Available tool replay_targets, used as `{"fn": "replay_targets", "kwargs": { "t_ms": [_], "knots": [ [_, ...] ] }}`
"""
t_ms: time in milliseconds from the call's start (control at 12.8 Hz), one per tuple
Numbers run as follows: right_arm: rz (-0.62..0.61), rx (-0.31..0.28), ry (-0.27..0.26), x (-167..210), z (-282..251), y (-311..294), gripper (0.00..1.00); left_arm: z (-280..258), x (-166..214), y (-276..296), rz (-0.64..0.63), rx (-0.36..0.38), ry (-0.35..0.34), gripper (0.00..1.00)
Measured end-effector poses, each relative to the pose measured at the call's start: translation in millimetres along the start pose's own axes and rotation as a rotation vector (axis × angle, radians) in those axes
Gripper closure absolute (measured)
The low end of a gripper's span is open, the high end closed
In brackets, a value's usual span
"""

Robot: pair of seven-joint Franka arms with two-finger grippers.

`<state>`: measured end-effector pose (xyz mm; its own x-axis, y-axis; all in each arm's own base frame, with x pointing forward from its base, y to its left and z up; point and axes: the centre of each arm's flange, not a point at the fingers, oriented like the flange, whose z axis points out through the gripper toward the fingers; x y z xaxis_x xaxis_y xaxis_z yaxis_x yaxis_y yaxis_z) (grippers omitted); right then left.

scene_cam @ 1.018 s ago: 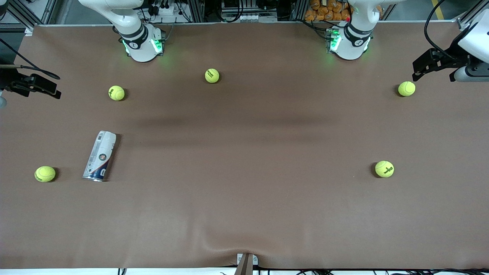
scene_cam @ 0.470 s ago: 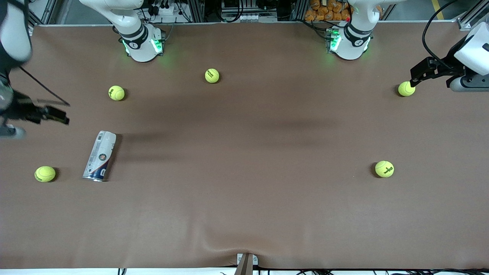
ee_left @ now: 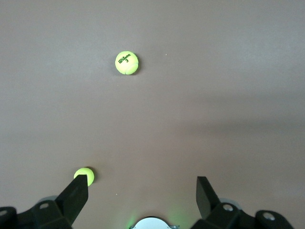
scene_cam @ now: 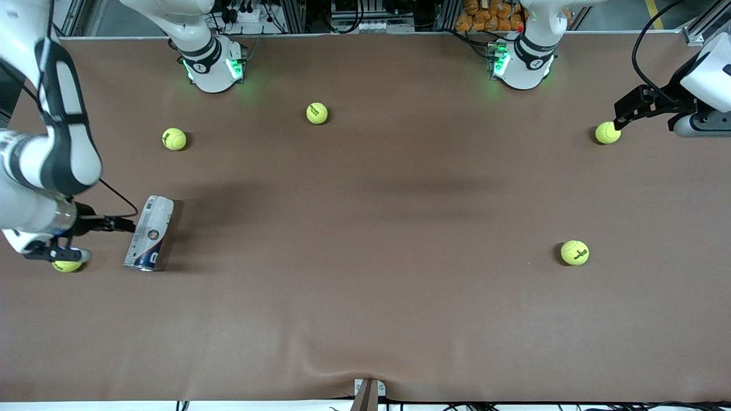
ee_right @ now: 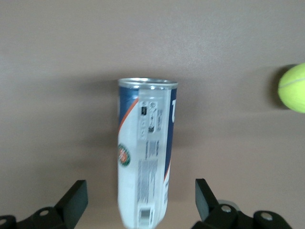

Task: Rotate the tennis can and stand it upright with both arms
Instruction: 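Close the right gripper around the body of the tennis can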

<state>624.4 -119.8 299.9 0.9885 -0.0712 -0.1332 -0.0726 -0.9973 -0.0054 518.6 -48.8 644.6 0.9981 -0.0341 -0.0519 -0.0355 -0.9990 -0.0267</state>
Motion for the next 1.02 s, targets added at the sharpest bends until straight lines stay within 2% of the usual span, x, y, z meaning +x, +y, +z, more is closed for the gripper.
{"fn": "replay_targets", "kwargs": {
  "t_ms": [235,392,548,1018],
  "knots": [
    [0.037,0.007,-0.011,8.5,51.2,20.3,0.00,3.1,2.0,-1.4,-0.003,-0.001,-0.007,0.00],
    [0.091,0.059,-0.035,8.4,81.1,30.7,0.00,6.6,4.4,-1.8,-0.004,-0.002,-0.013,0.00],
    [0.110,0.083,-0.043,8.8,90.2,31.2,0.00,8.6,5.7,-2.0,-0.004,-0.002,-0.017,0.00],
    [0.112,0.106,-0.047,10.1,93.9,22.4,0.00,31.3,20.8,-2.9,-0.003,-0.008,-0.056,0.00]
  ]
}}
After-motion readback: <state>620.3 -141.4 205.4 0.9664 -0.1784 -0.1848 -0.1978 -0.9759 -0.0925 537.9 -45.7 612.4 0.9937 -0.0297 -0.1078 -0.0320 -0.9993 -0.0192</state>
